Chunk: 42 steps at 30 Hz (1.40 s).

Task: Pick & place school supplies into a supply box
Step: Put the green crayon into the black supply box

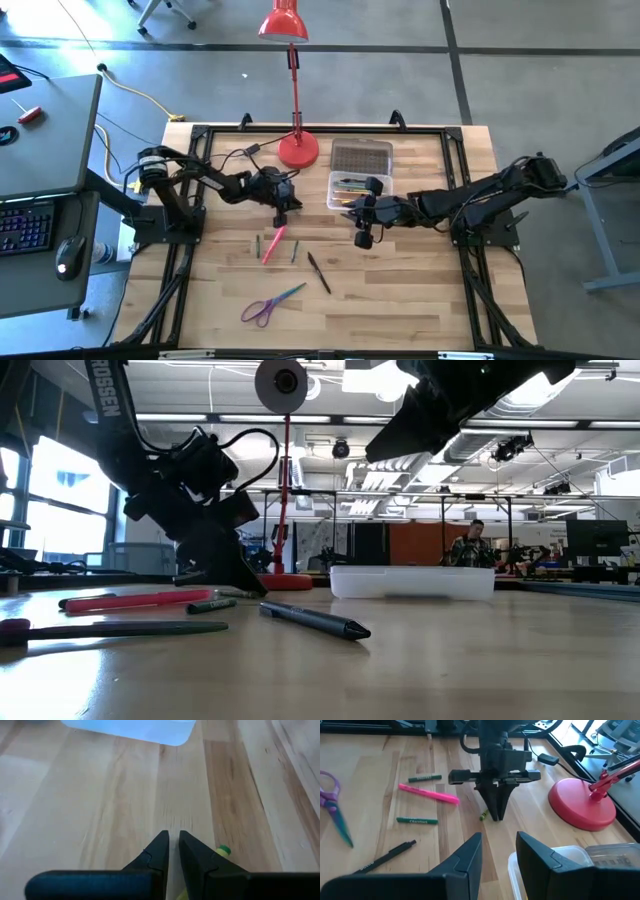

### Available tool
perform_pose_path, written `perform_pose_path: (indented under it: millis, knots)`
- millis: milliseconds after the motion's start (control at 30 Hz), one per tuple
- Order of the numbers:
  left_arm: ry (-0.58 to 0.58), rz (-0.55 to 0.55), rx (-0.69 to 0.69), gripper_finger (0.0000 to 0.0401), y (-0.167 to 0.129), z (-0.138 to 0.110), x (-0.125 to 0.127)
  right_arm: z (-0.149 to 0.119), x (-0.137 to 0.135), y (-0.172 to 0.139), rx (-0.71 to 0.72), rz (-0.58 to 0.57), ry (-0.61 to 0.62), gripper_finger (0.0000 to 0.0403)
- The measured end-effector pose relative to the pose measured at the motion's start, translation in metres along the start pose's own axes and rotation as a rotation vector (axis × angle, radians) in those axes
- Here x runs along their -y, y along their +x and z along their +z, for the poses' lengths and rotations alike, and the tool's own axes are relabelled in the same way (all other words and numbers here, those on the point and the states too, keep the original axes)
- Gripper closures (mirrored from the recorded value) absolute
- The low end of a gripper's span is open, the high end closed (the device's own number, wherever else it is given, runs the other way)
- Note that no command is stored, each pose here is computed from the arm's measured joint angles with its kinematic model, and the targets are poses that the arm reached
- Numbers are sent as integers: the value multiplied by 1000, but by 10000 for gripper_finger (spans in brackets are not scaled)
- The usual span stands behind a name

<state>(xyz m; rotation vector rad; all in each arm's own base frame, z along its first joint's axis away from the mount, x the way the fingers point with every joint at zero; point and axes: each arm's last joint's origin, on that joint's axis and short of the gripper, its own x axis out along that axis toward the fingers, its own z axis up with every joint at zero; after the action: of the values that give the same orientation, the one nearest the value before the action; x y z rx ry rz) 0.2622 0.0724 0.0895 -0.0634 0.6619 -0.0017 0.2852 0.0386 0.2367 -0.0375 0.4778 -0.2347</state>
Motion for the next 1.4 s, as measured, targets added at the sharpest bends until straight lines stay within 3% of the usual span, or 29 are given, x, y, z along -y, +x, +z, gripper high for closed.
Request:
perform_pose_path:
  millis: [200,400,567,667,767,1067,1400]
  knots:
    - [16,36,51,322,-1,6,-1,0,1,0,-1,-2,-11,304]
    - [58,73,131,322,-16,44,-3,0,1,0,-1,-2,-14,304]
    - [79,59,29,322,-36,81,-2,0,1,0,-1,-1,-10,304]
    - [77,35,-116,320,-44,95,-2,0,0,0,-2,6,-9,304]
    - [67,21,-174,304,-50,105,-1,0,0,0,-3,17,-8,304]
    - [75,-30,-308,222,-49,93,6,-1,0,0,-7,17,6,304]
    - [138,-16,-413,245,-21,78,25,-1,0,0,-10,16,-10,304]
